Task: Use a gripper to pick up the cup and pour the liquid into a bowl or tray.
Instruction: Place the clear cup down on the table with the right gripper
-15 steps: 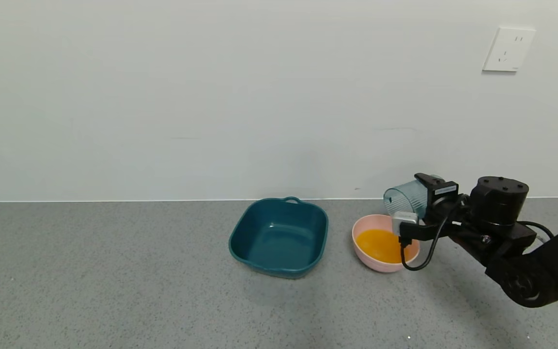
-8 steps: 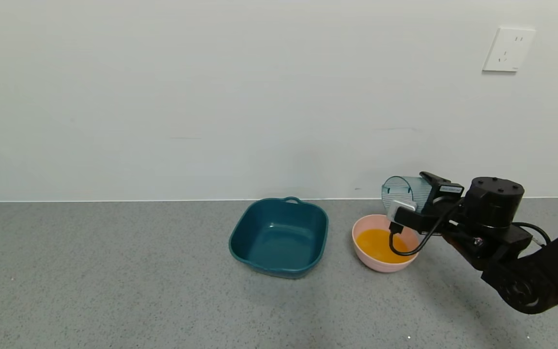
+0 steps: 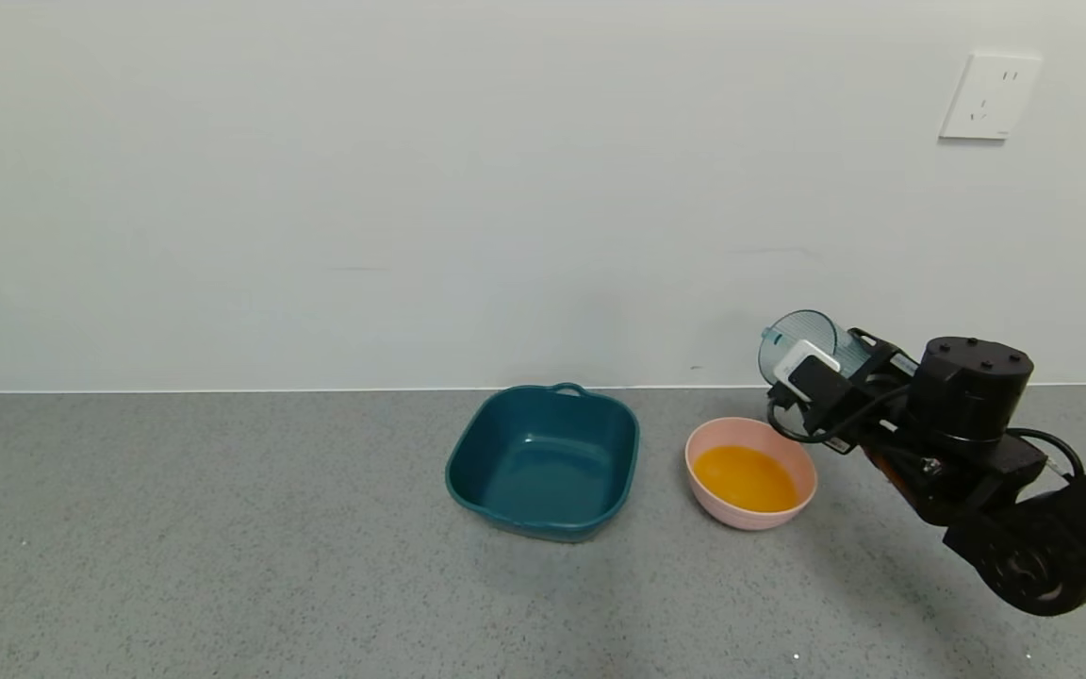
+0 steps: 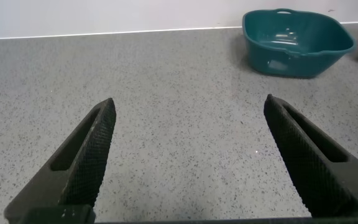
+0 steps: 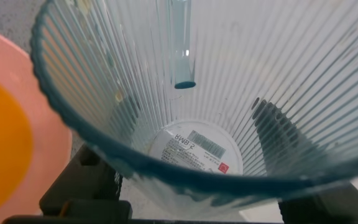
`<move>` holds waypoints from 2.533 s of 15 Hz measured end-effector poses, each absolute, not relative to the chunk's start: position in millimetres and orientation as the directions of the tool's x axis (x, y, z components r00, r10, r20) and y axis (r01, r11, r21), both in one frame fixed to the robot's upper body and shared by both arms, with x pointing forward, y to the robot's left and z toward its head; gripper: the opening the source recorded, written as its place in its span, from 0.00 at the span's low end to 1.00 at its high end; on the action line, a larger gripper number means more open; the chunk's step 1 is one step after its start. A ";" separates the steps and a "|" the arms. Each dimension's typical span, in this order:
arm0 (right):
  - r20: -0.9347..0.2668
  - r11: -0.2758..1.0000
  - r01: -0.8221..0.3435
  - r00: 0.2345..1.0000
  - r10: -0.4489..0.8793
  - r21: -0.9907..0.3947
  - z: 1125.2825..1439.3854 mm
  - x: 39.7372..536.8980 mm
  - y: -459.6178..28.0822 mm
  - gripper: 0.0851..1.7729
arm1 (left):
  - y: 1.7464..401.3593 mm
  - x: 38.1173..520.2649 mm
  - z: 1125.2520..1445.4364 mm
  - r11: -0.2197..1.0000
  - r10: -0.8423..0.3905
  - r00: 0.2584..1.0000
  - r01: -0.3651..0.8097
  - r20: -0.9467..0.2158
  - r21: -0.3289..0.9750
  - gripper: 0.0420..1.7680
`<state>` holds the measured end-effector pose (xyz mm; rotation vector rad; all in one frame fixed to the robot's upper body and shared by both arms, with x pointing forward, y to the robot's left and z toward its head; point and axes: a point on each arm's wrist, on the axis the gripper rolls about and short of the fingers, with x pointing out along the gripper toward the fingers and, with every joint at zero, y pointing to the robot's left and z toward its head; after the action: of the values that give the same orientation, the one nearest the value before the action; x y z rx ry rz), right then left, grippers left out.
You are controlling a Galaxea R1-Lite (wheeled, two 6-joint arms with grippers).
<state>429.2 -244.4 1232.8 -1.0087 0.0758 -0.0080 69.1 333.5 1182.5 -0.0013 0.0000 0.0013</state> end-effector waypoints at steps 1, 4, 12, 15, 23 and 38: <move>-0.058 0.568 -0.018 0.997 -0.052 -0.823 1234.9 427.2 -244.7 0.75 | 333.5 69.1 1182.5 1.000 0.001 1.000 -0.001 0.000 -0.001 0.97; -0.041 0.677 0.012 0.997 -0.062 -0.735 1242.0 424.5 -247.6 0.75 | 333.5 69.1 1182.5 1.000 0.001 1.000 -0.001 0.000 -0.002 0.97; -0.022 0.911 0.156 0.984 -0.177 -0.383 1248.8 431.0 -286.8 0.75 | 333.5 69.1 1182.5 1.000 0.001 1.000 -0.001 0.000 -0.001 0.97; -0.041 0.942 0.183 0.978 -0.203 -0.281 1246.2 435.9 -295.9 0.75 | 333.5 69.1 1182.5 1.000 0.001 1.000 -0.001 0.000 -0.001 0.97; -0.140 0.984 0.175 0.975 -0.170 0.021 1254.4 443.5 -342.8 0.75 | 333.5 69.1 1182.5 1.000 0.001 1.000 -0.001 0.000 -0.001 0.97; -0.185 0.982 0.185 0.967 -0.174 0.040 1190.8 468.5 -363.3 0.75 | 333.5 69.1 1182.5 1.000 0.001 1.000 -0.001 0.000 -0.001 0.97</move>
<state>468.5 -363.3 1190.8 0.0571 0.1823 -0.1816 69.1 333.5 1182.5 -0.0013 0.0000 0.0013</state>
